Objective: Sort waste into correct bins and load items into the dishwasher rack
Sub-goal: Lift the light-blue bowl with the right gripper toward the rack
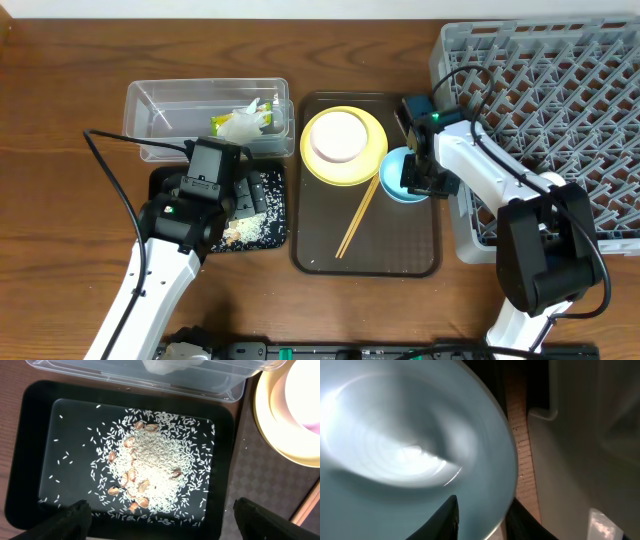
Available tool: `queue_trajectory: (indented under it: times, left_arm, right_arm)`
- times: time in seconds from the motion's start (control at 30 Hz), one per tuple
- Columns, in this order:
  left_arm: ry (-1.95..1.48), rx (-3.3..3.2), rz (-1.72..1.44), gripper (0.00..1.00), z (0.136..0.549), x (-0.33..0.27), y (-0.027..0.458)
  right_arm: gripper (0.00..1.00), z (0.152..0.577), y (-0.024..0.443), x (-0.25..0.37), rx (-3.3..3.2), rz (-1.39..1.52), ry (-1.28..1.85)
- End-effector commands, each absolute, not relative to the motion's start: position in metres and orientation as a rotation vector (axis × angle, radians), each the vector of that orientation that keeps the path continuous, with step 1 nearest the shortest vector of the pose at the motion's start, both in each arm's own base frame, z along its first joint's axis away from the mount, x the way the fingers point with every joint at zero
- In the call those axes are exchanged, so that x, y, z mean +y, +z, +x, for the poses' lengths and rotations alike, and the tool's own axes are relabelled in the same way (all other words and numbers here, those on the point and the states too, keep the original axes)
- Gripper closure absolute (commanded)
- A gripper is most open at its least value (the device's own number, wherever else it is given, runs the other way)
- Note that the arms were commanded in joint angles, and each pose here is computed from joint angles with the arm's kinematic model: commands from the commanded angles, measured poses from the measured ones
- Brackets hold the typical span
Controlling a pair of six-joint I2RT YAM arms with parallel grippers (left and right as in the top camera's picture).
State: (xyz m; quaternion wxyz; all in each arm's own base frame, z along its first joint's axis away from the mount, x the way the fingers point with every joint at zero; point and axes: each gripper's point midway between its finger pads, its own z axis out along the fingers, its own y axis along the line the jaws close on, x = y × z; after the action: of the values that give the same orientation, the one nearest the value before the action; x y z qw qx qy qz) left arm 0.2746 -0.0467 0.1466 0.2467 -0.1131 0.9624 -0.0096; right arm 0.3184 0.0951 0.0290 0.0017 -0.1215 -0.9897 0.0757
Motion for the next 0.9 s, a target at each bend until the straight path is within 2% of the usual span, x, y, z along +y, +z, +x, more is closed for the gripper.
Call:
queue_trajectory:
  times: [0.0, 0.3, 0.5, 0.6, 0.77, 0.87]
  left_arm:
    - [-0.019, 2.608, -0.331, 0.07, 0.276, -0.043, 0.151]
    - [-0.019, 2.609, -0.332, 0.07, 0.276, -0.043, 0.151]
    - [-0.019, 2.609, -0.332, 0.07, 0.275, -0.043, 0.151]
    - [-0.019, 2.608, -0.332, 0.07, 0.276, -0.043, 0.151]
    - [-0.019, 2.608, -0.331, 0.07, 0.276, -0.043, 0.151]
    - [-0.019, 2.608, -0.331, 0.07, 0.276, -0.043, 0.151]
  right_arm:
    - [0.78, 0.311, 0.023, 0.093, -3.085, -0.416, 0.28]
    - [0.99, 0.311, 0.023, 0.092, -3.083, -0.427, 0.281]
    - [0.99, 0.314, 0.035, 0.093, -3.11, -0.409, 0.263]
    - [0.99, 0.326, 0.061, 0.097, -3.198, -0.36, 0.204]
    - [0.99, 0.358, 0.131, 0.095, -3.441, -0.276, 0.084]
    - [0.99, 0.378, 0.174, 0.078, -3.614, -0.264, 0.135]
